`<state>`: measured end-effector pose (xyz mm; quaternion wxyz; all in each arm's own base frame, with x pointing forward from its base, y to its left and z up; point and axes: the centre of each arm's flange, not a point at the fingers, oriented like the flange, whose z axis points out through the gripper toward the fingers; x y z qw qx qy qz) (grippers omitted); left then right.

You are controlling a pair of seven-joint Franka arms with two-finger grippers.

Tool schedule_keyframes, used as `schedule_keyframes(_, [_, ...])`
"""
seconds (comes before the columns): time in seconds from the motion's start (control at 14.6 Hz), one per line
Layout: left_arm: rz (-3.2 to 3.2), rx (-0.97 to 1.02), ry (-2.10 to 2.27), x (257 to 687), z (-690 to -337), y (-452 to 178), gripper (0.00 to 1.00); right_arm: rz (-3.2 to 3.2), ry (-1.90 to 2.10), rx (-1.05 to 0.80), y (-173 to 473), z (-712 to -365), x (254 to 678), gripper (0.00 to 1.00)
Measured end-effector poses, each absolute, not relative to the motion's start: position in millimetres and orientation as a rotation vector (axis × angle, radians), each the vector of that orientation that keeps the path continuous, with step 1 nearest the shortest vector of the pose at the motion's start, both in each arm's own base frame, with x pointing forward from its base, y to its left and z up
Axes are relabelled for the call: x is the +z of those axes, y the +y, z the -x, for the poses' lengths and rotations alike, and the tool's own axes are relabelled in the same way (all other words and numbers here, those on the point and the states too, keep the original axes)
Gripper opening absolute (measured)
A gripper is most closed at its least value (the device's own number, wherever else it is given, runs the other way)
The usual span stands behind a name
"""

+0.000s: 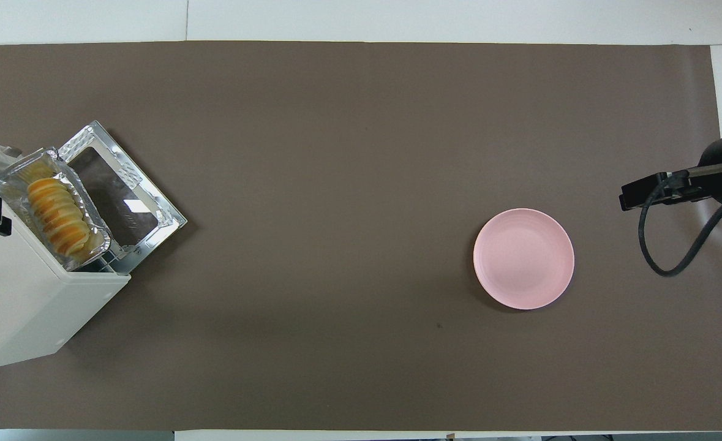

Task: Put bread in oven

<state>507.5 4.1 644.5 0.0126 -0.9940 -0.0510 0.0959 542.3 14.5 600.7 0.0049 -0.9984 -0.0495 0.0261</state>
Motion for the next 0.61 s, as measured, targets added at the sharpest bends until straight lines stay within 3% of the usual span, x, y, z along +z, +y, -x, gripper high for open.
schedule_keyframes(0.2, [3.107, 0.263, -0.078, 631, -504, -6, 1.0, 3.127, -0.155, 0.082, 14, -542, 601, 1.0])
schedule_keyframes(0.61, [3.12, 0.346, -0.065, 592, -533, -9, 1.0, 3.127, -0.155, 0.082, 14, -542, 601, 1.0])
